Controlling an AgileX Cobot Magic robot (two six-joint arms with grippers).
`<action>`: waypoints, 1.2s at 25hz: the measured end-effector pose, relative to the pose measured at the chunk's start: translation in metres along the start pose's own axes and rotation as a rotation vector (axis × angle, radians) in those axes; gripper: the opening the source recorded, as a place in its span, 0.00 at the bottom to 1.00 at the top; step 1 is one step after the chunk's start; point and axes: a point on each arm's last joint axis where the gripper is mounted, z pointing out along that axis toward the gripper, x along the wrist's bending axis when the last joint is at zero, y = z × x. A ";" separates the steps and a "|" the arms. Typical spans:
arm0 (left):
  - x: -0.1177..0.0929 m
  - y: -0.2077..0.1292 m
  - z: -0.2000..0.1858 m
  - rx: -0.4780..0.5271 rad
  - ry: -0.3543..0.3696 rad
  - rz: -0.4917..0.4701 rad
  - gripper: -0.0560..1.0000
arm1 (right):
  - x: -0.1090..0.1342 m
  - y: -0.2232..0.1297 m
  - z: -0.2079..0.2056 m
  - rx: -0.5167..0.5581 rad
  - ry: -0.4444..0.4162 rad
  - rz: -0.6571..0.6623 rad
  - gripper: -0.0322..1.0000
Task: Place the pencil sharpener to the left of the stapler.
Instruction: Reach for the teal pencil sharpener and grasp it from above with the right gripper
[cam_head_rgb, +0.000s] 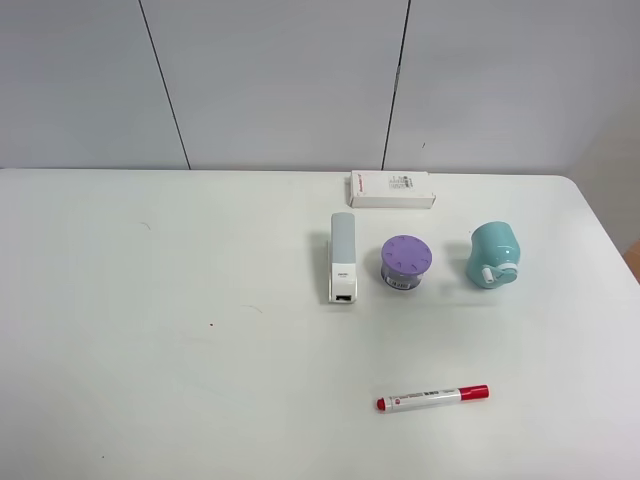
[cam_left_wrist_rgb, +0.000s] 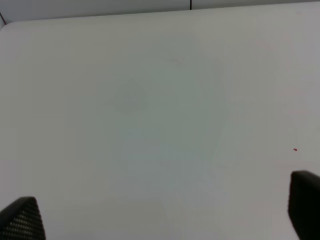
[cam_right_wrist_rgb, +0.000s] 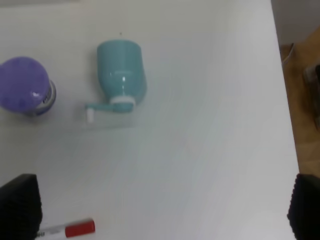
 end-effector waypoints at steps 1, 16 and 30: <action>0.000 0.000 0.000 0.000 0.000 0.000 0.99 | 0.001 0.011 0.008 0.023 0.002 0.001 0.99; 0.000 0.000 0.000 0.000 0.000 0.000 0.99 | 0.010 0.058 0.159 0.389 0.002 0.009 0.99; 0.000 0.000 0.000 0.000 0.000 0.000 0.99 | 0.023 0.053 0.250 0.442 0.005 -0.019 0.99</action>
